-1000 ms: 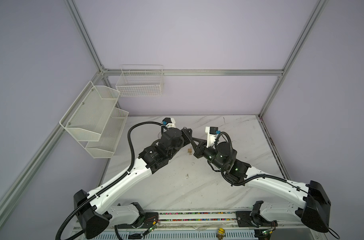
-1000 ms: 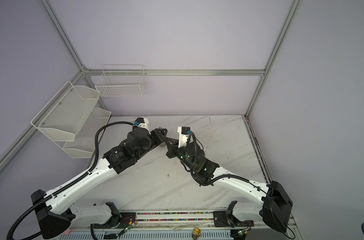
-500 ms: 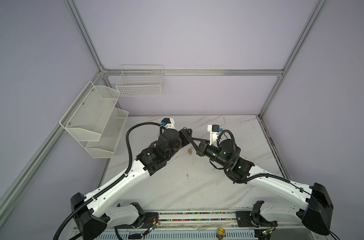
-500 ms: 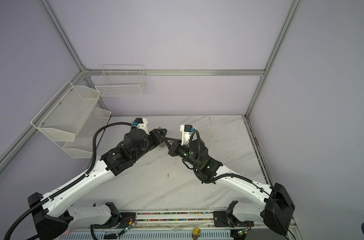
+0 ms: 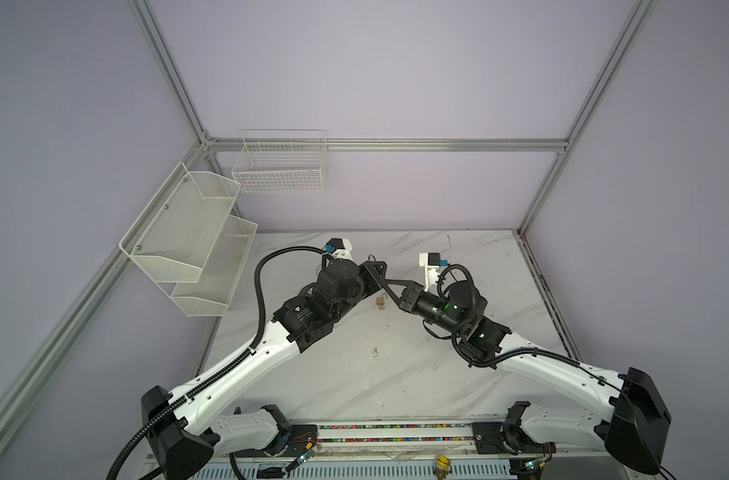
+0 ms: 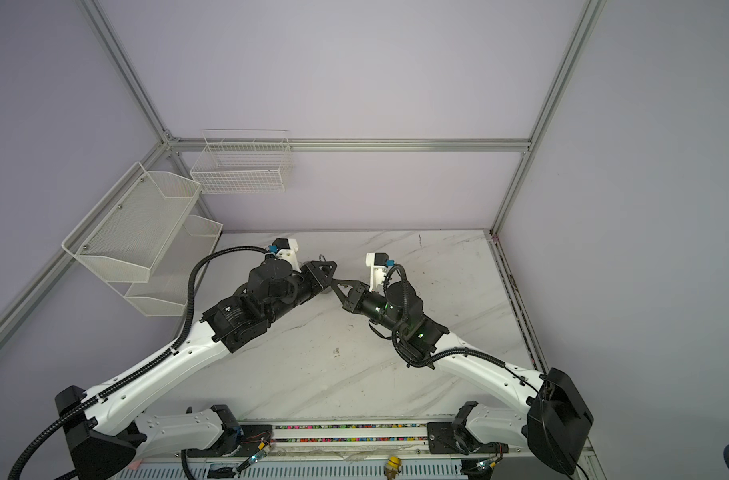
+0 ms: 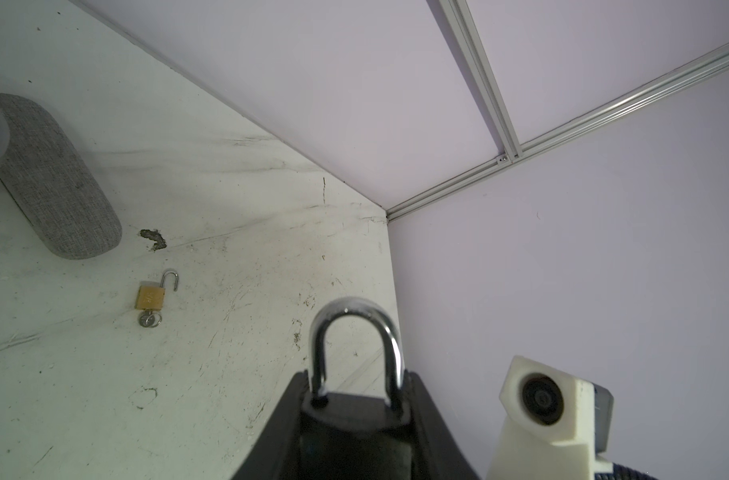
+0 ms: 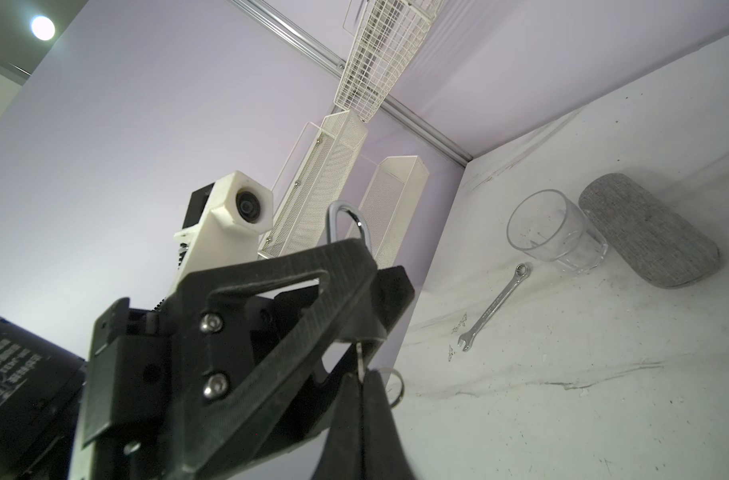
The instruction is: Unlock with the key
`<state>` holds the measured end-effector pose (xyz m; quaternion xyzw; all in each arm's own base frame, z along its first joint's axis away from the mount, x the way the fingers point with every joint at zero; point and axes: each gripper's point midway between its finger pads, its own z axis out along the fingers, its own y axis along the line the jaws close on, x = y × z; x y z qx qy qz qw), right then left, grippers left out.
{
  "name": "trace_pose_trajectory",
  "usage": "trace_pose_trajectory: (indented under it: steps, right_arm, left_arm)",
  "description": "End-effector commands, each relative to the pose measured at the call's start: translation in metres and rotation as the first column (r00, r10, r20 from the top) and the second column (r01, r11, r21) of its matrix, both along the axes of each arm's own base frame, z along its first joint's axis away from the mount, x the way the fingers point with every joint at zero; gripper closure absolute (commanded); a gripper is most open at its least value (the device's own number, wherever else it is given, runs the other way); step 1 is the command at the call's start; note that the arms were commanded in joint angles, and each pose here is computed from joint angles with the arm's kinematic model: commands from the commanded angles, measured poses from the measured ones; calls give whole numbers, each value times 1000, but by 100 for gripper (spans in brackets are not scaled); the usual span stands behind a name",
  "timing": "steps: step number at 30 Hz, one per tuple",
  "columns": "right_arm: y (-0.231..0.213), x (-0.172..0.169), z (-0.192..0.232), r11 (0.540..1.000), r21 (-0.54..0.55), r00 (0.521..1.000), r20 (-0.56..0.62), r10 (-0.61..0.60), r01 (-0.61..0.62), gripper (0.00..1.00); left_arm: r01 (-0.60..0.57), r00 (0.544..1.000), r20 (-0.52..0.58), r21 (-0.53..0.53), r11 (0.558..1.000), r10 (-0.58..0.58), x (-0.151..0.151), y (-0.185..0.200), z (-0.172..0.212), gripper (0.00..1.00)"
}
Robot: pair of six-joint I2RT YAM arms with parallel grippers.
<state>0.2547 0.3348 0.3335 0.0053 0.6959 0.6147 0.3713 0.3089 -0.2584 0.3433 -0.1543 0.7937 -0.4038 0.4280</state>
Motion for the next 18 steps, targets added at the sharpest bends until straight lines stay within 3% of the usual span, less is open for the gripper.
trace_pose_trajectory:
  steps: [1,4,10,14,18]
  right_arm:
    - [-7,-8,19,1000,-15,998,59,-9,10,94]
    - [-20,-5,18,994,-81,994,93,-65,72,77]
    - [-45,-10,6,964,-227,984,143,-105,136,59]
    - [-62,-16,7,948,-281,980,168,-107,151,45]
    - [-66,-17,0,923,-362,984,163,-73,128,41]
  left_arm:
    - [78,989,121,29,996,-81,-10,-8,22,100]
    - [73,977,190,131,989,-98,-10,-1,17,100]
    - [80,929,311,356,931,-199,-20,13,-7,100]
    - [125,848,384,523,843,-365,-33,9,-31,100]
    - [113,769,458,590,800,-446,-44,9,-55,100]
